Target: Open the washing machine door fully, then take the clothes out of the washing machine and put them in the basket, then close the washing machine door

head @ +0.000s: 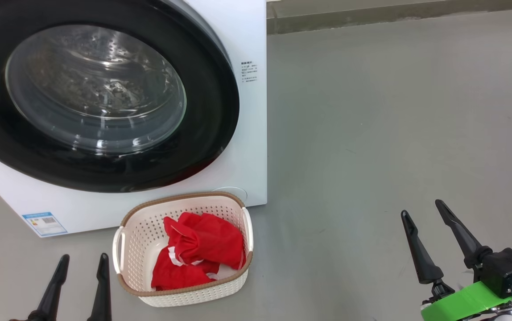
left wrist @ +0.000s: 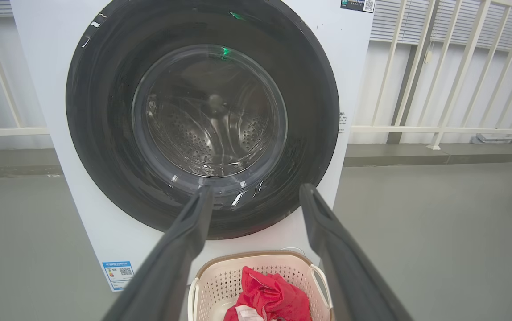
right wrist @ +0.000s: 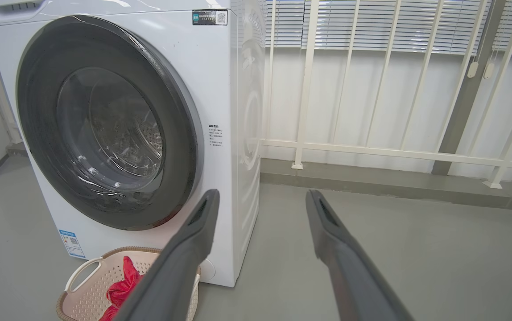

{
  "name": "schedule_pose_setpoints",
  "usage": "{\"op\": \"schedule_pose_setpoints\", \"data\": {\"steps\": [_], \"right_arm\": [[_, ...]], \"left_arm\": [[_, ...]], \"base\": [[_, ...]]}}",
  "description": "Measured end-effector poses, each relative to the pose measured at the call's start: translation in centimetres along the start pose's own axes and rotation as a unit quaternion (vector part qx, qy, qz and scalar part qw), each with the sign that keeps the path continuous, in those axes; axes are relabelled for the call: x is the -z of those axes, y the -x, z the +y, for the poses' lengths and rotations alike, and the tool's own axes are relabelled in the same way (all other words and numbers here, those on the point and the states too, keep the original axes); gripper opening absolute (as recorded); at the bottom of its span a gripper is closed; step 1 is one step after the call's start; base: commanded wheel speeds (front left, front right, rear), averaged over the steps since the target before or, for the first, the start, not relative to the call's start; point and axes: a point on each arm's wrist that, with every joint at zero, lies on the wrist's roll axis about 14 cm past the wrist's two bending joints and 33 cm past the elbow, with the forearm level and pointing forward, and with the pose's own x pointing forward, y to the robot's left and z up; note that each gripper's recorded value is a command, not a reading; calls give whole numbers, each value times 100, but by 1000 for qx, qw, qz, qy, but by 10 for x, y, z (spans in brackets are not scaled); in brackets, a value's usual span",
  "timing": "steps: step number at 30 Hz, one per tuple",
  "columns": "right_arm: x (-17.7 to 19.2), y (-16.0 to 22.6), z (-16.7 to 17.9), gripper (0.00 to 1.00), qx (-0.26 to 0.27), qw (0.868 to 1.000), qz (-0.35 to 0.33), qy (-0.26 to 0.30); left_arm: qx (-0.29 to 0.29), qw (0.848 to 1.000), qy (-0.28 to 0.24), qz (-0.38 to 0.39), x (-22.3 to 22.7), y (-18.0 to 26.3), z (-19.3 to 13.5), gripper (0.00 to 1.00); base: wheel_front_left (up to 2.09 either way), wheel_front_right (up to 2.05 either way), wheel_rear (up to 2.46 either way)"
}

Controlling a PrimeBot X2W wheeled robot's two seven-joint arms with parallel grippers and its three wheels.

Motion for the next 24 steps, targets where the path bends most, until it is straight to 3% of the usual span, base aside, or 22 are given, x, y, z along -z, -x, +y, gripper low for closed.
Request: {"op": "schedule_pose_setpoints", "data": {"steps": [8,9,17,24], "right_arm": [[1,-1,4,100,-6,1000,1,-1],[1,-1,4,0,-7,1000,1,-1],[48,21,9,0,8,997,74,-28],[51,21,8,0,18,995,80,-62]], "left_arm": [[-5,1000,7,-3,-1,1,1,100],[-1,1000,5,-2,-1,2,-1,0],[-12,997,31,67,41,17,-7,0],[-25,995,66,70,43,19,-3,0]], "base": [[0,0,0],[0,0,0],[0,0,0],[0,0,0]]}}
